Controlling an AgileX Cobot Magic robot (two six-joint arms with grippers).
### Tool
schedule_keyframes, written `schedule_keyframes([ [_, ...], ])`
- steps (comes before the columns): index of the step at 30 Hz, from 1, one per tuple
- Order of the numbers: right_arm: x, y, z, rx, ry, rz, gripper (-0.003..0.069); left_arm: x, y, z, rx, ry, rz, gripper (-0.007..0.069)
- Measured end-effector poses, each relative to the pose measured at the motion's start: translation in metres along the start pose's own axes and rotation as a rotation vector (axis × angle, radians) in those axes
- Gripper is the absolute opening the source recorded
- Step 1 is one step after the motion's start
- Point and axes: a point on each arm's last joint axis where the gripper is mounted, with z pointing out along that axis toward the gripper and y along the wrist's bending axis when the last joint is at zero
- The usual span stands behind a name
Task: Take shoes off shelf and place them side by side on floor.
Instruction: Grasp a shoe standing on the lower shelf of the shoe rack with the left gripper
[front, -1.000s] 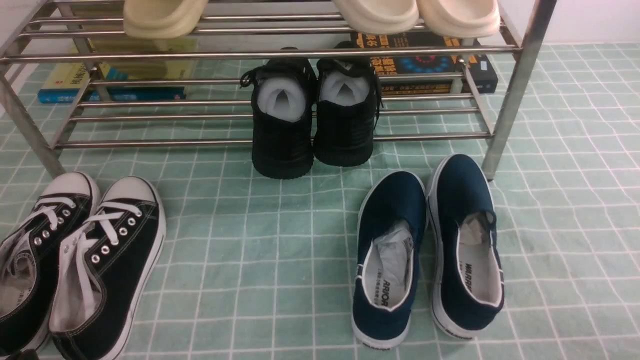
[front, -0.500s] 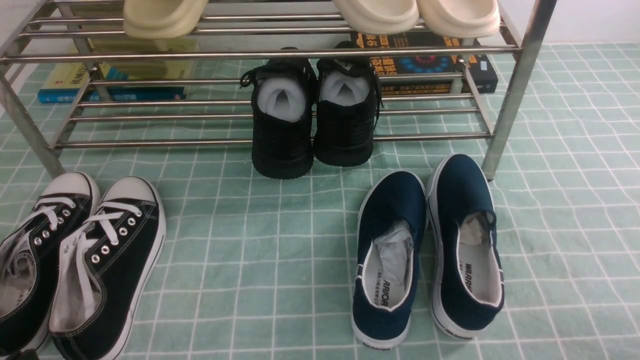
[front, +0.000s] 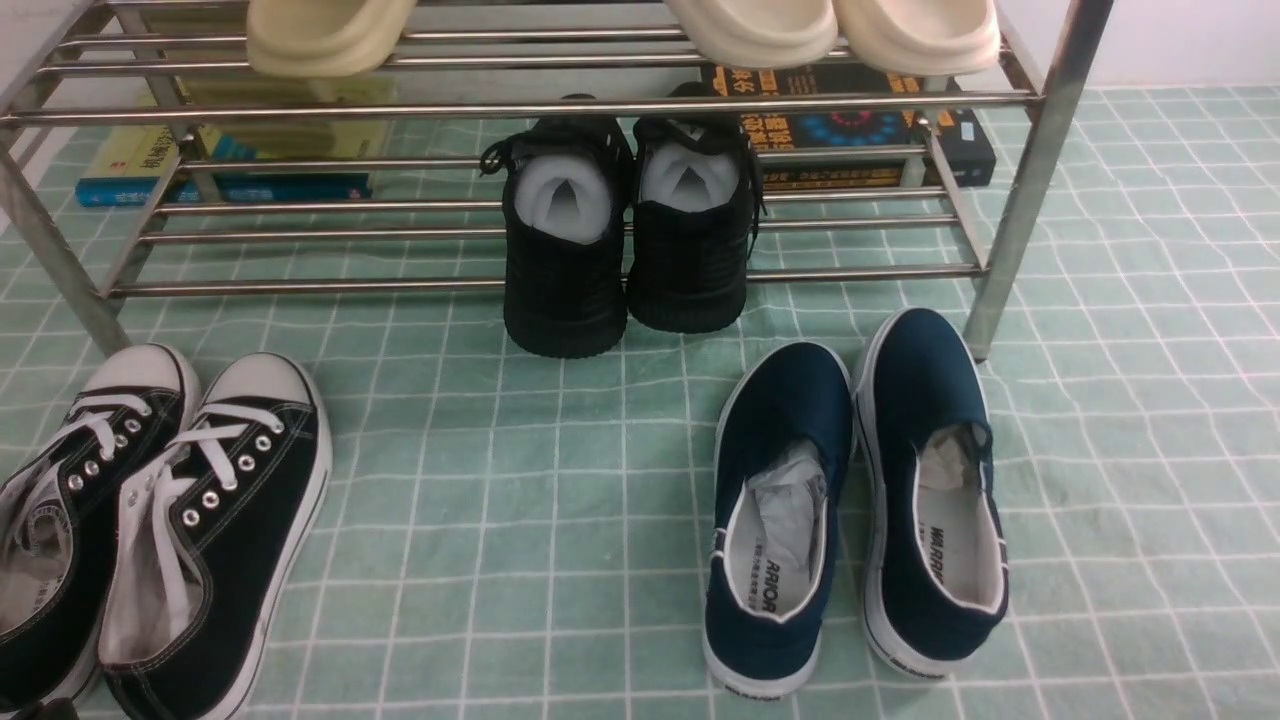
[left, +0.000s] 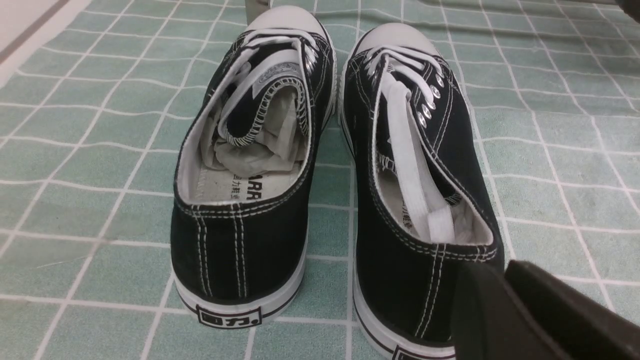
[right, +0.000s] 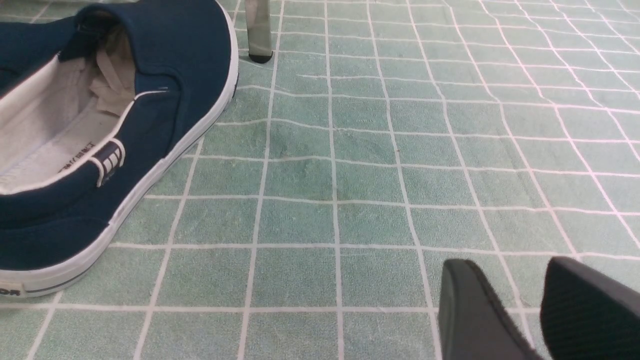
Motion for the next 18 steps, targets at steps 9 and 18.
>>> schedule_keyframes([
  [9, 0.0, 0.0, 0.0, 0.0, 0.0, 0.0, 0.0238, 0.0, 0.0, 0.0, -0.001, 0.0, 0.003, 0.0089],
  [18, 0.0, 0.0, 0.0, 0.0, 0.0, 0.0, 0.0238, 0.0, -0.011, -0.001, 0.116, 0.035, -0.547, 0.0091],
])
